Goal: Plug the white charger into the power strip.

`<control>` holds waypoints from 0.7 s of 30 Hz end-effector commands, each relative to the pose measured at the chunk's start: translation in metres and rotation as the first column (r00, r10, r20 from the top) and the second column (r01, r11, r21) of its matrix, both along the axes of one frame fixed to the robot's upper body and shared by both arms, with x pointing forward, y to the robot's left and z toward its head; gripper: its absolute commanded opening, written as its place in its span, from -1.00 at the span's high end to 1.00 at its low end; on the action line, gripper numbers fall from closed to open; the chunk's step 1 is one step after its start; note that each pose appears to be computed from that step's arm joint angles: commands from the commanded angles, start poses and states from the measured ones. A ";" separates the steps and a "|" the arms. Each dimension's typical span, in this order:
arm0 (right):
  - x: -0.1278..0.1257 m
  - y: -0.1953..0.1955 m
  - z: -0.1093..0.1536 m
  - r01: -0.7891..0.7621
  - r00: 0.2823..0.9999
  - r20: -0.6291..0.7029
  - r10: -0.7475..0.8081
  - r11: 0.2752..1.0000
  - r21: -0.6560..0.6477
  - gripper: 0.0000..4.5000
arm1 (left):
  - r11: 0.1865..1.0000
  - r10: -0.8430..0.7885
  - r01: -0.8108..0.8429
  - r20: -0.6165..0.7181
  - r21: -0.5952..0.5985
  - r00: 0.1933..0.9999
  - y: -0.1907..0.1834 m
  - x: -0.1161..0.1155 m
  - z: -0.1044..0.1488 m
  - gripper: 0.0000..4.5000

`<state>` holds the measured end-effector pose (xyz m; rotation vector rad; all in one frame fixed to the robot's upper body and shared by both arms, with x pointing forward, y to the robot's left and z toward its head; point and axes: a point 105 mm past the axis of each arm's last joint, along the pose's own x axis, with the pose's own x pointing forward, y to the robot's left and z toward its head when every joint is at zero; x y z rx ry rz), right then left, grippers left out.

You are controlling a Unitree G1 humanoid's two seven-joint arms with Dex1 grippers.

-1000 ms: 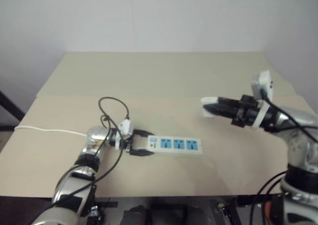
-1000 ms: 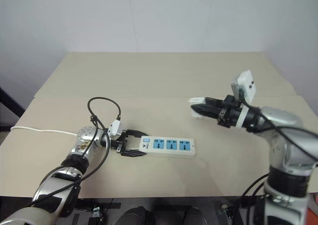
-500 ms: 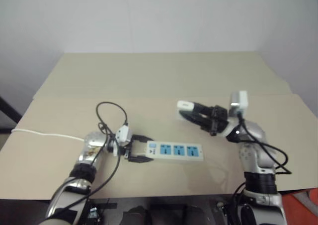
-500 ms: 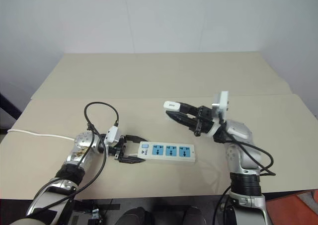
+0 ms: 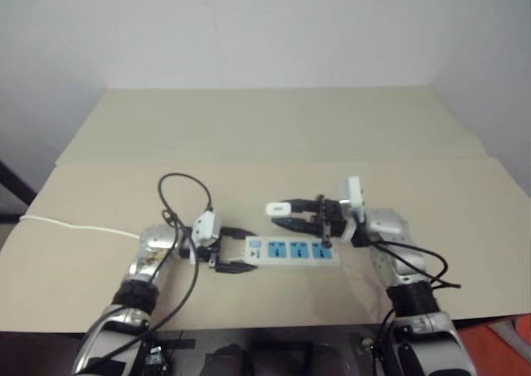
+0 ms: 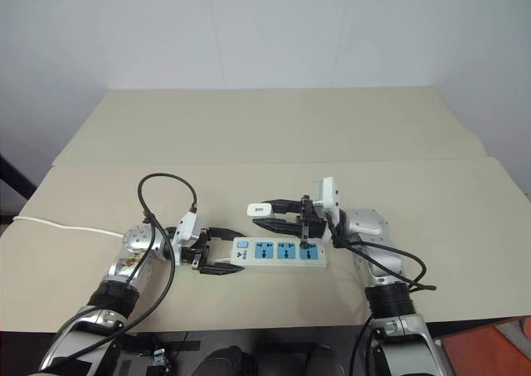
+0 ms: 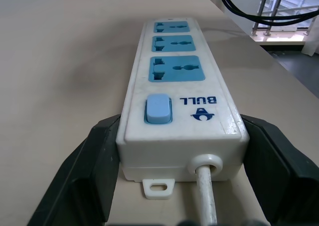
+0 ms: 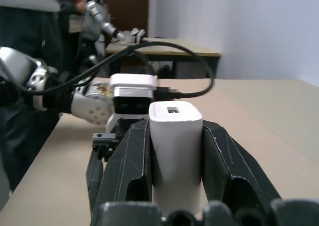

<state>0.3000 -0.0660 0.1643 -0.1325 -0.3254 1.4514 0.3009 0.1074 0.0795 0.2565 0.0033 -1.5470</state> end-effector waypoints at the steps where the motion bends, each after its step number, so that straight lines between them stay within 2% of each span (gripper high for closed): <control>1: -0.004 0.005 0.004 -0.017 0.999 0.036 0.018 1.000 -0.006 0.51 | 1.000 -0.022 0.022 -0.013 -0.005 1.000 -0.005 -0.005 -0.002 -0.45; 11: -0.005 0.020 -0.014 0.010 0.996 -0.093 -0.013 1.000 -0.028 0.51 | 1.000 -0.009 0.009 -0.016 -0.001 1.000 -0.003 -0.005 -0.003 -0.45; 21: -0.001 0.020 -0.023 0.046 0.987 -0.149 -0.054 0.997 -0.057 0.51 | 1.000 -0.003 0.003 -0.018 -0.002 1.000 -0.003 -0.005 -0.003 -0.45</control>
